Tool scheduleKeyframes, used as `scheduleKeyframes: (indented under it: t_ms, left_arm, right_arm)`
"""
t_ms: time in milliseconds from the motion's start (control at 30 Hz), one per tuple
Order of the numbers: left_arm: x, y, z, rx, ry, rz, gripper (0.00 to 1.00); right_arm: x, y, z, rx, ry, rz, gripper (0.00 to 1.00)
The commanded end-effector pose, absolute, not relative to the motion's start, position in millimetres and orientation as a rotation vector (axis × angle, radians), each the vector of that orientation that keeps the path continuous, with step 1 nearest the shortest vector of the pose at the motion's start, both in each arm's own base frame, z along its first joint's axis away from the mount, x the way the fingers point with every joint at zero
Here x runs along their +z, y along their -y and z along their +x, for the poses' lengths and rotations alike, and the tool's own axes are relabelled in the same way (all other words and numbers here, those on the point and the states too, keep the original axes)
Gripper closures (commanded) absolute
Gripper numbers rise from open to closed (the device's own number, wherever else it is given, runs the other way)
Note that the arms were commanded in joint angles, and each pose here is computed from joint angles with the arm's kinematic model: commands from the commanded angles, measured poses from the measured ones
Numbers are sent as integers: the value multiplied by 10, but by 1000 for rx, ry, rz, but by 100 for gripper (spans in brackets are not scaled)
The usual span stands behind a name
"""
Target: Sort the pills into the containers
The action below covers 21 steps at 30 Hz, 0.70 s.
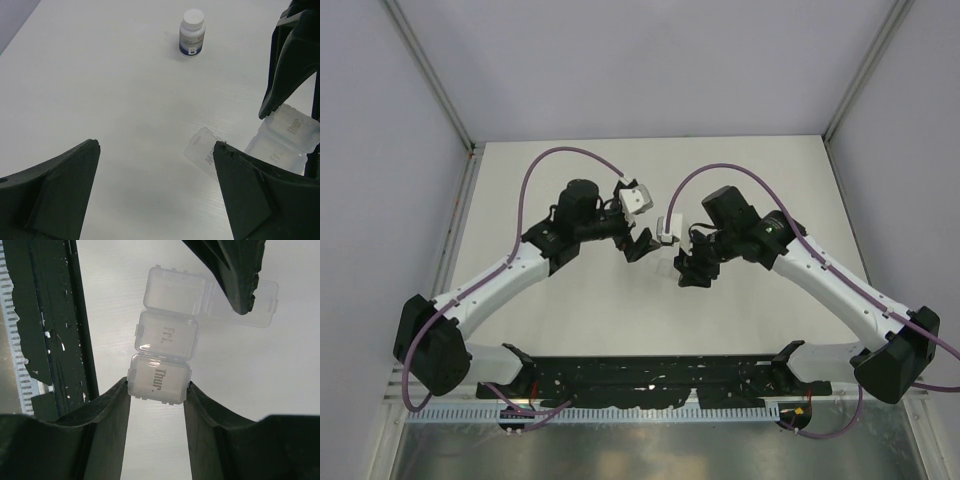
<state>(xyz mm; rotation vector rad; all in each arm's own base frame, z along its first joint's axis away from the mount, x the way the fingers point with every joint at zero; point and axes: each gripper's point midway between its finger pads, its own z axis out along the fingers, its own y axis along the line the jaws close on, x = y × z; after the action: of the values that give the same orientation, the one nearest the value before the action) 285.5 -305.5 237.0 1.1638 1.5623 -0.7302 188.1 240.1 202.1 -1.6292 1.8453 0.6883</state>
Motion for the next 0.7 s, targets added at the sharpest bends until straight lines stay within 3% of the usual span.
scheduleKeyframes:
  t_ms: [0,333,667]
  left_arm:
    - [2471,3102,2931,-728,-1528,1143,0]
    - [2624,2975,2961,-647,-1497,1109,0]
    - [2753,2470,2916,-573,-1490,1020,0]
  right_arm:
    - [2205,-2448,1876,687,-1750,-1619,94]
    - [2137,-2423,1922,655,-1780,-1594,94]
    - [1885,-2435,2178,578,-1909,-1506,94]
